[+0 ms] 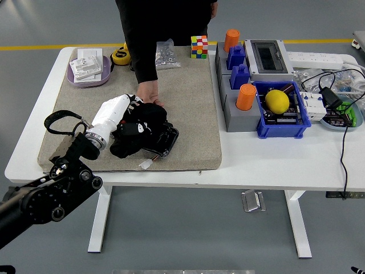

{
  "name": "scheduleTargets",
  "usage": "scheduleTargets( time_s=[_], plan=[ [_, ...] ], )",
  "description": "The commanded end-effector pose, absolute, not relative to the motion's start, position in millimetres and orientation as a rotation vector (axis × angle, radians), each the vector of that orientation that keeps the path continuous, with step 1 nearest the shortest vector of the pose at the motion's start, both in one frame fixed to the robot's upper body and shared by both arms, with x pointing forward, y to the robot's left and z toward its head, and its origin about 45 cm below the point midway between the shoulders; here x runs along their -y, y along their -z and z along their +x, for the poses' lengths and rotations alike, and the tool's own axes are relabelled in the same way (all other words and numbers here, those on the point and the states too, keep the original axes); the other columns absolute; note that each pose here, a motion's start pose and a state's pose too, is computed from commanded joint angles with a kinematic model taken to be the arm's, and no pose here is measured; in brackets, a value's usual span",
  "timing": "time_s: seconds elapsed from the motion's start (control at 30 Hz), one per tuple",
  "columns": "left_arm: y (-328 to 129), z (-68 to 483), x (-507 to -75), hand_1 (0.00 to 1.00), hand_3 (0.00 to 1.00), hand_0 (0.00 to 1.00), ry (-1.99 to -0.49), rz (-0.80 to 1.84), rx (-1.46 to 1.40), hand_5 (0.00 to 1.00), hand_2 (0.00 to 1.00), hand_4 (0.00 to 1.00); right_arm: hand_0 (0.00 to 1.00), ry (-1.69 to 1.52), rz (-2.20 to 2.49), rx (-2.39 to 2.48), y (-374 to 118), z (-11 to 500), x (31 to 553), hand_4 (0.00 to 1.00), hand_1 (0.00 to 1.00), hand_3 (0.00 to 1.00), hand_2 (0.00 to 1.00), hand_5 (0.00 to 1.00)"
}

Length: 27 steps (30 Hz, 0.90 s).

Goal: Pick the rag up,wipe the panel,place it on the desk

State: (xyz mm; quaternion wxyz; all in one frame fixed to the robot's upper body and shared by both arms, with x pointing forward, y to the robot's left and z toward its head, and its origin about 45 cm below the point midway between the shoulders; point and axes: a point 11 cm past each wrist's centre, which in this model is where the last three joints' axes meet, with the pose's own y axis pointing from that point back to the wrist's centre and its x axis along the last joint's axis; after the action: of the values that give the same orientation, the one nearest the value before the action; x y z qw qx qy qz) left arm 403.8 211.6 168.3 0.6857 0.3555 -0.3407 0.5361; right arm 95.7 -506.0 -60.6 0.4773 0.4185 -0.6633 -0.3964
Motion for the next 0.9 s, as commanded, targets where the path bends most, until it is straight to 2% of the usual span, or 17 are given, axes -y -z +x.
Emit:
scheduleTargets(
  time_s=[0.57,0.9],
  plan=[
    [-169,392,-183,0.158,0.335,0.213,-1.102,0.76,0.785,0.002,0.477,0.325,0.706,0.966,1.019,1.62,58,97,510,0.998,0.583,0.576,0.65,0.532],
    [-170,390,-181,0.158,0.339,0.212,-1.094,0.757,0.781,0.002,0.478,0.332,0.705,0.965,1.023,1.619,59,97,508,0.998,0.584,0.576,0.65,0.532]
  ],
)
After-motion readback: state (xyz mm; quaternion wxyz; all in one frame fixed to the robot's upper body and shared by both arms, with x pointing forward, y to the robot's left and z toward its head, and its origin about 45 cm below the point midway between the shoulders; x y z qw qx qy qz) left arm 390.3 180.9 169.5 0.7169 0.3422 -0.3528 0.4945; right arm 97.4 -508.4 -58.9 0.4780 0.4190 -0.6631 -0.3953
